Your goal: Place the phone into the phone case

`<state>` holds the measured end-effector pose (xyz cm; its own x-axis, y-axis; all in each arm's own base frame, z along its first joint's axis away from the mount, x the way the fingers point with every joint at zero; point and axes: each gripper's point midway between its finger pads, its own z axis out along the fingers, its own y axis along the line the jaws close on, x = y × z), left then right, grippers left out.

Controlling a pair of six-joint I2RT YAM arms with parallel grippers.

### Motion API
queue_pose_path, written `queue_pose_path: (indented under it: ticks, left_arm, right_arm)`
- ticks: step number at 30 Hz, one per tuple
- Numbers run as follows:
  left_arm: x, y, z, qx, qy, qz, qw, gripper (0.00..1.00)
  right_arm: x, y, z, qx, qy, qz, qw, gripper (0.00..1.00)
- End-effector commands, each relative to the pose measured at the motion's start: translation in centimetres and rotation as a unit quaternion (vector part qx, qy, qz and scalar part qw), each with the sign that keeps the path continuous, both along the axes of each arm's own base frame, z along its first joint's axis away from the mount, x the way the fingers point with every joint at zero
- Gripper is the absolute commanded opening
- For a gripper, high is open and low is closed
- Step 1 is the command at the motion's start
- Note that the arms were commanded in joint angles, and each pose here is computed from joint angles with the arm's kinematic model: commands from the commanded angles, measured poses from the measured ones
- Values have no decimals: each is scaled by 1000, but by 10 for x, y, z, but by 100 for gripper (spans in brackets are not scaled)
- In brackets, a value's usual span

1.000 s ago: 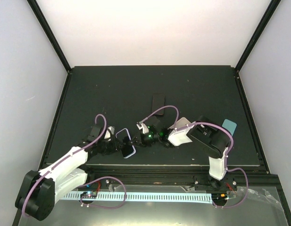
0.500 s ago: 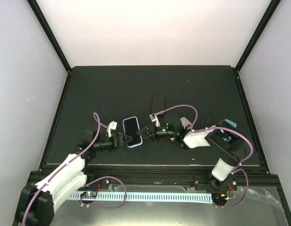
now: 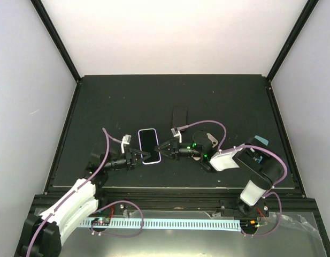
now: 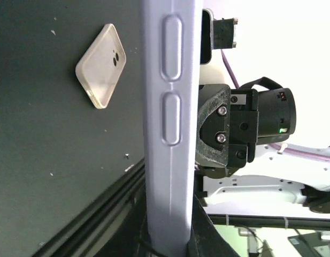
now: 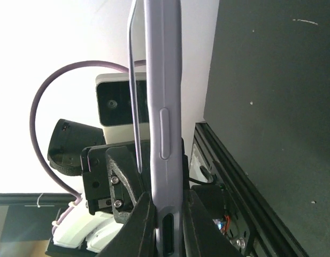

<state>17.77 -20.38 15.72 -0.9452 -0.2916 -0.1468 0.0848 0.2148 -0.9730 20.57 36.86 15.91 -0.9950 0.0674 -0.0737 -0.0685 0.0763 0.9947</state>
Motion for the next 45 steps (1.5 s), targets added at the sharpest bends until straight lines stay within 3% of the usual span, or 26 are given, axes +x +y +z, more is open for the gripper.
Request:
queue_pose_path:
  ticks: [1,3,8,11,14,19,21,27,31,34,42,45]
  left_arm:
    - [1,1,5,-2,-8,3,1000,2]
    - [2,1,8,-3,-10,3,1000,2]
    - [9,0,14,4,-26,8,1000,2]
    - [15,-3,25,1,-43,3,999,2]
    - [25,-4,31,11,-59,10,998,1]
    - [40,-5,25,61,-62,11,996,2]
    - [45,-3,20,75,-59,18,995,2]
    - [70,16,-1,148,-34,52,987,2]
    - [97,35,-18,190,-15,73,979,2]
    - [118,49,-29,210,-2,85,974,2]
    - [162,72,-65,218,53,94,970,5]
    - [167,76,-80,225,76,88,967,6]
  right_arm:
    - [8,-6,24,42,-23,-20,999,3]
    - [7,-4,24,41,-24,-10,999,6]
    - [-2,-4,26,43,-31,14,998,37]
    - [-9,-5,25,37,-34,27,998,46]
    - [-14,-5,19,18,-40,33,999,45]
    - [-12,-12,6,-27,-51,18,998,26]
    - [-11,-15,0,-43,-50,14,998,24]
    - [-6,-31,-10,-96,-67,-12,993,45]
    - [3,-50,-12,-184,-104,-48,976,55]
    - [10,-75,-15,-253,-124,-88,955,70]
    - [20,-120,0,-321,-176,-163,916,94]
    - [27,-139,-1,-379,-183,-184,888,100]
